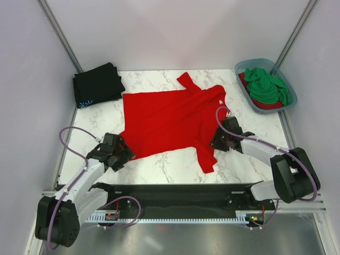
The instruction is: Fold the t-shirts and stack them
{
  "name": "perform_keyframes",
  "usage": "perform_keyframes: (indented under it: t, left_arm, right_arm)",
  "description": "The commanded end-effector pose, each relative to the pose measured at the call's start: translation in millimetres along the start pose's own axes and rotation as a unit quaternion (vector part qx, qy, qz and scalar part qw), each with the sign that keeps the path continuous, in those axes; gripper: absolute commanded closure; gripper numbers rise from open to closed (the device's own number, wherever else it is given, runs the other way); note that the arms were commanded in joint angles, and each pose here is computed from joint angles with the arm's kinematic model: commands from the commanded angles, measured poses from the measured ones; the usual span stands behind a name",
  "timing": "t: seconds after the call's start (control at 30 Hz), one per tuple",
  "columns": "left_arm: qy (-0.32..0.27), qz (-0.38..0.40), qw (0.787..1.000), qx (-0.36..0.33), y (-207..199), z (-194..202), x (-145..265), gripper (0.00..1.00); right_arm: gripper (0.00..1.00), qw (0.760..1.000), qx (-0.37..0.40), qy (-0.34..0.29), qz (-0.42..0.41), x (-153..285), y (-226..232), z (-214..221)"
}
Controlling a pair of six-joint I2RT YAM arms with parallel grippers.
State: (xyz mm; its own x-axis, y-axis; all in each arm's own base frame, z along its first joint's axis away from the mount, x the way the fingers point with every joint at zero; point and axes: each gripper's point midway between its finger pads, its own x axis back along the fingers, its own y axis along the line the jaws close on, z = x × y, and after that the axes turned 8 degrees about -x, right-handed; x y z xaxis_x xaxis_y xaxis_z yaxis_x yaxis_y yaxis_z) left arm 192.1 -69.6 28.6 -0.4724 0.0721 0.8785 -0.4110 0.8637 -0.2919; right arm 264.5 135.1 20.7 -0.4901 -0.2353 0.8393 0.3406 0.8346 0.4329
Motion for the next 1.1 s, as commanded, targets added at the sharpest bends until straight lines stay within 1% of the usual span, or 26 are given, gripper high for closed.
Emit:
perform_keyframes:
  t: [0.0,0.03,0.07,0.1,0.13,0.17,0.23,0.27,0.3,0.37,0.4,0.43,0.47,0.5,0.53,0.57,0.6,0.63,0.67,0.8,0.93,1.0,1.03,1.07]
  left_arm:
    - [-0.057,-0.027,0.997,0.049,10,-17,-4,0.23]
    - [-0.062,-0.029,0.996,0.051,11,-18,-5,0.23]
    - [-0.07,-0.035,0.996,0.054,13,-21,-7,0.24]
    - [-0.07,-0.041,0.995,0.06,15,-21,-9,0.25]
    - [-0.073,-0.046,0.994,0.06,16,-23,-9,0.28]
    - [-0.08,-0.044,0.994,0.063,12,-29,-10,0.29]
    - [-0.08,-0.053,0.993,0.063,12,-33,-14,0.38]
    - [-0.081,-0.056,0.993,0.064,11,-36,-15,0.48]
    - [-0.079,-0.063,0.993,0.064,12,-37,-17,0.7]
    - [-0.094,-0.064,0.991,0.072,11,-49,-13,0.87]
    - [-0.097,-0.06,0.991,0.072,9,-53,-11,0.95]
    - [-0.114,-0.046,0.989,0.077,3,-64,-1,0.98]
    - [-0.122,-0.048,0.988,0.081,5,-69,5,0.98]
    - [-0.129,-0.046,0.987,0.081,5,-73,11,0.98]
    - [-0.139,-0.037,0.986,0.082,1,-80,20,0.98]
    - [-0.152,-0.027,0.984,0.087,0,-86,29,0.98]
    - [-0.147,-0.026,0.985,0.084,0,-84,33,0.98]
    - [-0.145,-0.013,0.986,0.085,-5,-86,38,0.98]
    - [-0.148,-0.004,0.985,0.086,-8,-87,43,0.98]
    - [-0.138,0.02,0.986,0.087,-14,-80,52,0.98]
    - [-0.112,0.027,0.99,0.084,-13,-65,54,0.98]
    - [-0.099,0.036,0.991,0.082,-14,-57,55,0.95]
    - [-0.082,0.047,0.992,0.083,-16,-49,54,0.93]
    - [-0.076,0.053,0.992,0.085,-17,-44,55,0.93]
  right_arm:
    - [0.58,1.0,-0.001,0.024,0.009,-15,-12,16]
    - [0.62,1.0,-0.001,0.025,0.01,-16,-12,16]
    - [0.73,1.0,0.0,0.026,0.01,-17,-13,17]
    - [0.79,1.0,0.001,0.024,0.009,-17,-12,15]
    - [0.89,1.0,0.002,0.023,0.006,-17,-9,14]
    - [0.94,1.0,0.003,0.021,0.005,-16,-8,12]
    - [1.0,1.0,0.008,0.015,0.002,-11,-4,7]
    - [1.0,1.0,0.009,0.009,0.003,-8,-3,4]
    - [1.0,1.0,0.009,0.008,0.009,-3,-3,1]
    - [1.0,1.0,0.008,-0.01,0.01,9,-1,-10]
    - [1.0,0.999,0.001,-0.008,0.037,17,-13,-11]
    - [1.0,0.999,-0.001,-0.036,0.035,31,-7,-27]
    - [1.0,0.998,-0.009,-0.034,0.06,41,-20,-28]
    - [1.0,0.996,-0.011,-0.053,0.077,50,-26,-36]
    - [1.0,0.995,-0.01,-0.074,0.07,66,-21,-47]
    - [1.0,0.994,-0.012,-0.082,0.077,74,-25,-52]
    - [1.0,0.992,-0.016,-0.078,0.095,83,-34,-50]
    - [1.0,0.992,-0.015,-0.094,0.086,97,-29,-57]
    - [1.0,0.991,-0.015,-0.097,0.087,103,-30,-57]
    - [1.0,0.991,-0.031,-0.101,0.082,128,-33,-50]
    - [1.0,0.987,-0.045,-0.127,0.084,149,-40,-47]
    - [1.0,0.989,-0.047,-0.114,0.087,149,-45,-38]
    - [1.0,0.99,-0.049,-0.106,0.082,149,-45,-32]
    - [1.0,0.991,-0.058,-0.087,0.079,147,-46,-23]
